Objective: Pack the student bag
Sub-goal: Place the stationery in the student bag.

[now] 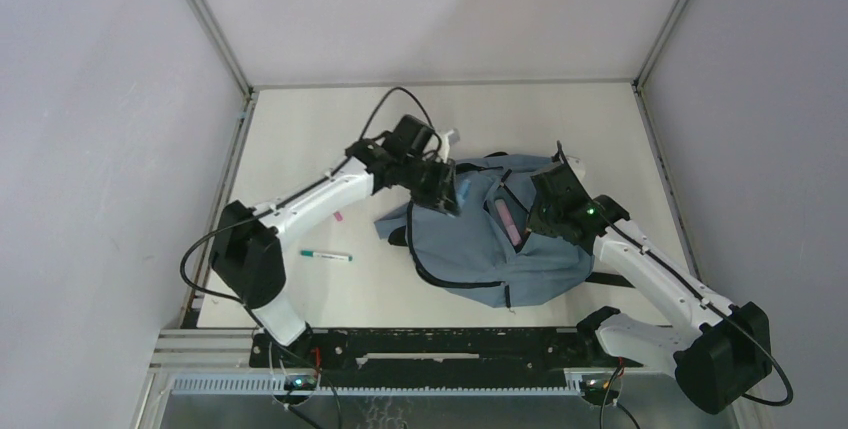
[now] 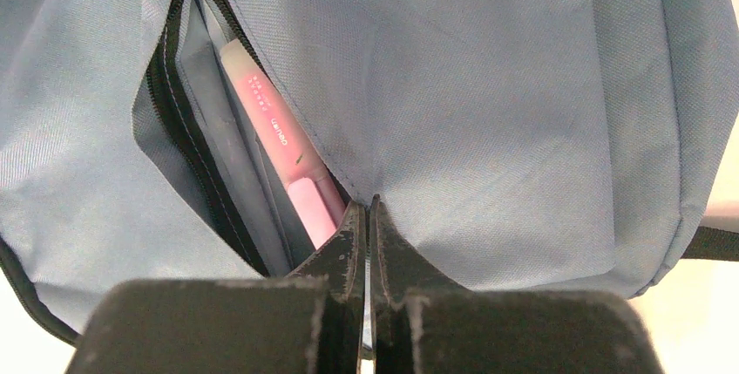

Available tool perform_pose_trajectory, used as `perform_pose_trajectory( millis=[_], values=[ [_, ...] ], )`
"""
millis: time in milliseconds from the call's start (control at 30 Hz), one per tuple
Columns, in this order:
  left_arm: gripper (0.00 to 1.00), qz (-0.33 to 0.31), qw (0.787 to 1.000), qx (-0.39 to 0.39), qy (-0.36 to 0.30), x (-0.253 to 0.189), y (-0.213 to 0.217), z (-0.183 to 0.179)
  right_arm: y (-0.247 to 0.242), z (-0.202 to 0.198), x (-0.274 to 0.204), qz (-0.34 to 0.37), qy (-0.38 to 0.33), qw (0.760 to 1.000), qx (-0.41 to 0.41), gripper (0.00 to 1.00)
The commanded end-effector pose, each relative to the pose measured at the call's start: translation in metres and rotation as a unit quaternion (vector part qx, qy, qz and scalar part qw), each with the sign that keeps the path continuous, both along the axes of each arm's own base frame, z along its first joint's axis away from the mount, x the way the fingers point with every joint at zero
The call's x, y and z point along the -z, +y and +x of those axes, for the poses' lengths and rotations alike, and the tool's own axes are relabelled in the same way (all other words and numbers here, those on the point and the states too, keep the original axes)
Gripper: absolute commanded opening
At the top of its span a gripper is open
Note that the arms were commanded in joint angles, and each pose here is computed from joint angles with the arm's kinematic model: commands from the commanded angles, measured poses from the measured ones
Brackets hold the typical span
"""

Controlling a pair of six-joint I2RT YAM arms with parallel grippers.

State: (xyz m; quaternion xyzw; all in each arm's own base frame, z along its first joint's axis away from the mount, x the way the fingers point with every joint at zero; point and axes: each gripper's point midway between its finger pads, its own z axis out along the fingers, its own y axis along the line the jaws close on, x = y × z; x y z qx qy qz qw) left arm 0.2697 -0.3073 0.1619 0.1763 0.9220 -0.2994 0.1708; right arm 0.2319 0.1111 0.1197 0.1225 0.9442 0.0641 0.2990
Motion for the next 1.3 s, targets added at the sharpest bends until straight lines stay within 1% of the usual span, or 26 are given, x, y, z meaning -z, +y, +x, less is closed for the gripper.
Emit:
perform_pose_trajectory(
  millis=[0,133,200,300,433,467,500,533,667,767,867,967,1067,1167,1233,1267],
  values=[
    [0.21,-0.123,0.991,0.017,0.055,-0.031,-0.061,-0.033,0.001,0.003,-0.013,0.01,-0.019,1.0,0.007,0.0],
    [0.23,-0.171,0.98,0.02,0.1,-0.036,-0.101,-0.054,0.0,0.002,-0.014,0.008,-0.019,1.0,0.008,0.0],
    [0.23,-0.188,0.975,0.011,0.121,-0.033,-0.114,-0.057,0.0,0.002,-0.014,0.009,-0.018,1.0,0.01,0.0],
    [0.24,-0.196,0.97,-0.014,0.144,-0.024,-0.126,-0.051,-0.001,0.001,-0.015,0.009,-0.019,1.0,0.012,0.0],
    [0.24,-0.201,0.966,-0.039,0.155,-0.012,-0.138,-0.04,-0.003,-0.001,-0.016,0.006,-0.02,1.0,0.012,0.0],
    [0.29,-0.202,0.966,-0.046,0.157,-0.011,-0.14,-0.038,-0.003,-0.001,-0.016,0.005,-0.02,1.0,0.013,0.0],
    [0.38,-0.2,0.965,-0.05,0.161,-0.007,-0.141,-0.036,-0.004,-0.002,-0.016,0.004,-0.02,1.0,0.013,0.0],
    [0.44,-0.2,0.964,-0.051,0.167,-0.006,-0.143,-0.036,-0.005,-0.003,-0.017,0.002,-0.021,1.0,0.015,0.0],
    [0.62,-0.196,0.963,-0.057,0.174,-0.003,-0.143,-0.037,-0.009,-0.004,-0.017,-0.002,-0.022,1.0,0.019,0.0],
    [0.63,-0.198,0.965,-0.058,0.165,-0.008,-0.139,-0.037,-0.009,-0.004,-0.016,-0.002,-0.021,1.0,0.019,0.0],
    [0.56,-0.205,0.968,-0.062,0.132,-0.024,-0.133,-0.033,-0.008,-0.004,-0.015,0.0,-0.019,1.0,0.018,0.0],
    [0.52,-0.198,0.973,-0.077,0.09,-0.037,-0.114,-0.02,-0.007,-0.004,-0.015,0.002,-0.02,1.0,0.016,0.0],
    [0.52,-0.167,0.978,-0.115,0.049,-0.036,-0.074,0.001,-0.008,-0.005,-0.016,-0.001,-0.022,1.0,0.017,0.0],
    [0.53,-0.096,0.979,-0.178,0.004,-0.02,-0.012,0.022,-0.01,-0.005,-0.016,-0.004,-0.022,1.0,0.017,0.0],
    [0.54,-0.033,0.974,-0.223,-0.023,-0.006,0.041,0.034,-0.01,-0.005,-0.016,-0.004,-0.023,1.0,0.016,0.0],
    [0.54,0.001,0.972,-0.233,-0.03,0.002,0.062,0.033,-0.01,-0.005,-0.016,-0.003,-0.024,1.0,0.016,0.0]
  ],
)
